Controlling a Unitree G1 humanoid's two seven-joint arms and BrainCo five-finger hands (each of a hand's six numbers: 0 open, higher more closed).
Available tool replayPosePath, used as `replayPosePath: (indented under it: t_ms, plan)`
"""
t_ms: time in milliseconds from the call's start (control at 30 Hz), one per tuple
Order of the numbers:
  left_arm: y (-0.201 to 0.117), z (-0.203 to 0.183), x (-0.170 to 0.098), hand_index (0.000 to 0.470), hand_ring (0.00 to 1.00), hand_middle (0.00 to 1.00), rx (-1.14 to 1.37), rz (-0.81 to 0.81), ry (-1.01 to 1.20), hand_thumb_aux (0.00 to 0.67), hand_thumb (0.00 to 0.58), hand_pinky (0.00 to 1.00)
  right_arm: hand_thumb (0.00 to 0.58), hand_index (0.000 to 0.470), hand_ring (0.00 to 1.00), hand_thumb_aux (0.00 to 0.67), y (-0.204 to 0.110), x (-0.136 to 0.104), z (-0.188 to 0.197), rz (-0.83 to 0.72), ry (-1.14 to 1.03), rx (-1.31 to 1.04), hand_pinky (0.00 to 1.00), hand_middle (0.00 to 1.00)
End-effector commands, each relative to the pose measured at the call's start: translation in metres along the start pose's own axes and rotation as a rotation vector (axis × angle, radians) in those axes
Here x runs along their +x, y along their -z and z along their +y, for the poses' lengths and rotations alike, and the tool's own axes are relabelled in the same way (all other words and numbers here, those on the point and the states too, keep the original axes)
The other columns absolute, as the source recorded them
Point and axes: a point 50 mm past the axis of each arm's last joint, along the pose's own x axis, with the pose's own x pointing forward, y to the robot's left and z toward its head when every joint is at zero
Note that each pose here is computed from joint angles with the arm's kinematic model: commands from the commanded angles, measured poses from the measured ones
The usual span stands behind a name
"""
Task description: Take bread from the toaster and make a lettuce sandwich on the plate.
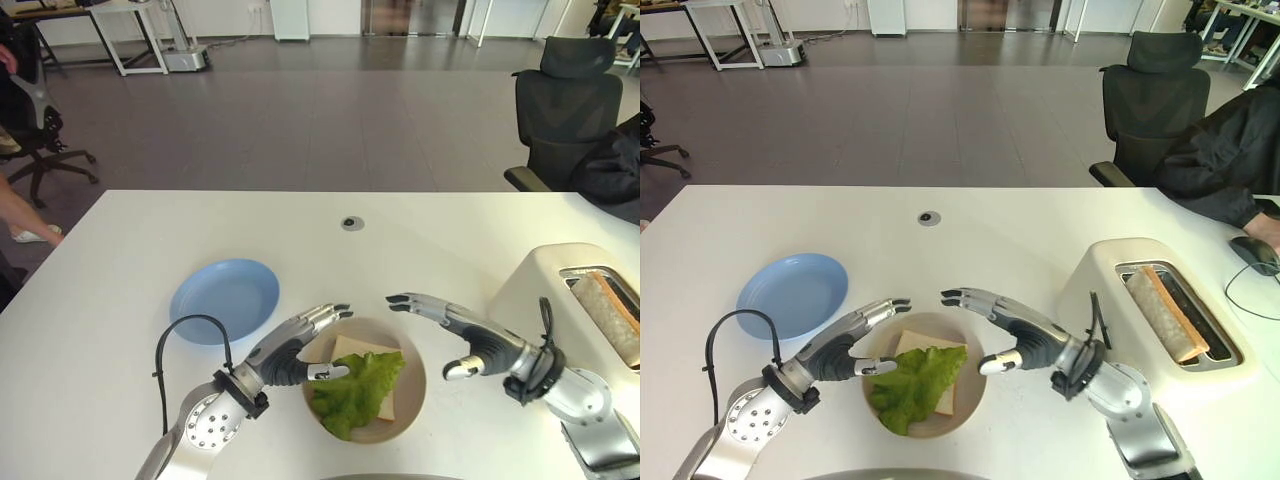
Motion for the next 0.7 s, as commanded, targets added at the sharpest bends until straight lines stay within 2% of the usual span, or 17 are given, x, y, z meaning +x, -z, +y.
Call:
replayPosePath:
  t_ms: [33,100,200,333,567,700]
  plan:
    - [-0.014,0.001,0.004,0.0,0.0,0.0,-0.131,-0.103,-0.101,0.0,0.0,0.0,0.0,0.0,0.0,0.0,-0.037,-0.017,-0.031,-0.144,0.111,0.038,0.0,0.0]
    - [-0.014,-0.003,0.011,0.0,0.0,0.0,-0.156,-0.125,-0.115,0.0,0.0,0.0,0.0,0.0,0.0,0.0,-0.057,-0.03,-0.054,-0.196,0.174,0.007,0.0,0.0]
    - [-0.015,-0.006,0.016,0.0,0.0,0.0,-0.173,-0.142,-0.129,0.0,0.0,0.0,0.0,0.0,0.0,0.0,-0.072,-0.054,-0.073,-0.187,0.232,-0.011,0.0,0.0]
    - [-0.015,-0.004,0.02,0.0,0.0,0.0,-0.187,-0.158,-0.159,0.0,0.0,0.0,0.0,0.0,0.0,0.0,-0.081,-0.089,-0.099,-0.06,0.341,-0.13,0.0,0.0]
    - [-0.009,0.008,0.029,0.0,0.0,0.0,-0.183,-0.171,-0.256,0.0,0.0,0.0,0.0,0.0,0.0,0.0,-0.031,-0.145,-0.128,0.567,0.419,-0.488,0.0,0.0]
    - [-0.001,0.014,0.027,0.0,0.0,0.0,-0.174,-0.144,-0.319,0.0,0.0,0.0,0.0,0.0,0.0,0.0,0.008,-0.152,-0.111,0.712,0.325,-0.48,0.0,0.0]
